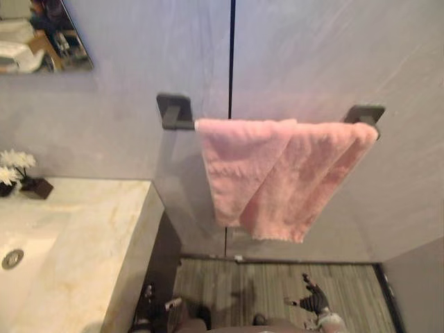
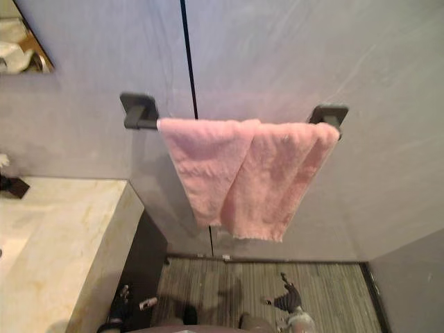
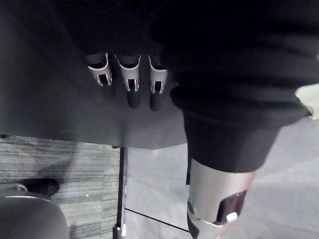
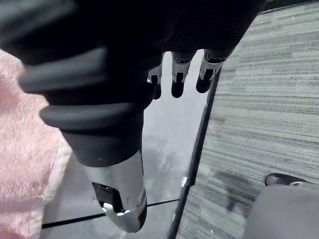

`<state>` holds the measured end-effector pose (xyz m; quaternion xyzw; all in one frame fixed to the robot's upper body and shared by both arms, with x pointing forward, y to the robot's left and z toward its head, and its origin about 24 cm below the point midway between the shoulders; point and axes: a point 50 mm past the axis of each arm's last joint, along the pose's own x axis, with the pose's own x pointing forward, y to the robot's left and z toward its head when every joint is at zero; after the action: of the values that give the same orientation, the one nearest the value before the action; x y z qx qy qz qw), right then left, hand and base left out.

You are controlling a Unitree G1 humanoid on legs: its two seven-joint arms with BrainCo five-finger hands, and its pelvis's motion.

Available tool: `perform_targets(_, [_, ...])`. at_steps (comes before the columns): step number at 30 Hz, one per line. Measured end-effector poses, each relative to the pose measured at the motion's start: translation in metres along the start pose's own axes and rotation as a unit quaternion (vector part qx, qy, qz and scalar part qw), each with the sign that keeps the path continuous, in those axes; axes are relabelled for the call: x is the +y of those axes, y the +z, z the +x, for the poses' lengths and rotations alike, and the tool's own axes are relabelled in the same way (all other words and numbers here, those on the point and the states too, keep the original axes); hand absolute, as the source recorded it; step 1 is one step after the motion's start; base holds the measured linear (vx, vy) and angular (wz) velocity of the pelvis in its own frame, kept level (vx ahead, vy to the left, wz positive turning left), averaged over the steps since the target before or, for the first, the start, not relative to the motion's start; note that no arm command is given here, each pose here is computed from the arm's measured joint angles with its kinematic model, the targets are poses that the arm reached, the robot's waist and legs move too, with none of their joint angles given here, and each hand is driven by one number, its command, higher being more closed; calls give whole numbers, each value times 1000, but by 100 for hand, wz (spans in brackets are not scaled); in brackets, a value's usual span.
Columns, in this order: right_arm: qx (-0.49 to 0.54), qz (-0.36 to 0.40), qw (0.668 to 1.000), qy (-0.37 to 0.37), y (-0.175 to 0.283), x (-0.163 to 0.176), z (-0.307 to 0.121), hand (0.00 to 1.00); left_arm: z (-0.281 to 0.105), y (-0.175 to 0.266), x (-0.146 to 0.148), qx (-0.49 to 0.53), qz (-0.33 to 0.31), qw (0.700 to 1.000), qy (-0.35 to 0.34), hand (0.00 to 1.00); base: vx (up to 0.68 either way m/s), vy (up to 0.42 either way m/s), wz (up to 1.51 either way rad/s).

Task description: Organize washtable

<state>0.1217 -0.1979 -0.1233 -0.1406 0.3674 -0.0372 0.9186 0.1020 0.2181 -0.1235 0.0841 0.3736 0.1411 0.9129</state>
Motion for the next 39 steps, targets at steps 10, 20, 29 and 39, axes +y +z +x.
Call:
perform_targets(10, [-67, 32, 997, -32, 34, -10, 6, 0, 1, 23, -22, -38, -57, 998, 2, 0, -190, -244, 49])
perform_targets(20, [-56, 27, 997, -48, 29, -17, 6, 0, 1, 34, -26, -61, -52, 997, -12, 0, -313, -169, 87])
perform_targets(29, [-24, 63, 995, -76, 22, -30, 17, 0, 17, 51, -23, -83, 4, 996, -31, 0, -203, 205, 84])
perform_targets(39, [21, 68, 995, -63, 0, -20, 9, 0, 19, 39, -6, -65, 42, 997, -14, 0, -169, 138, 71])
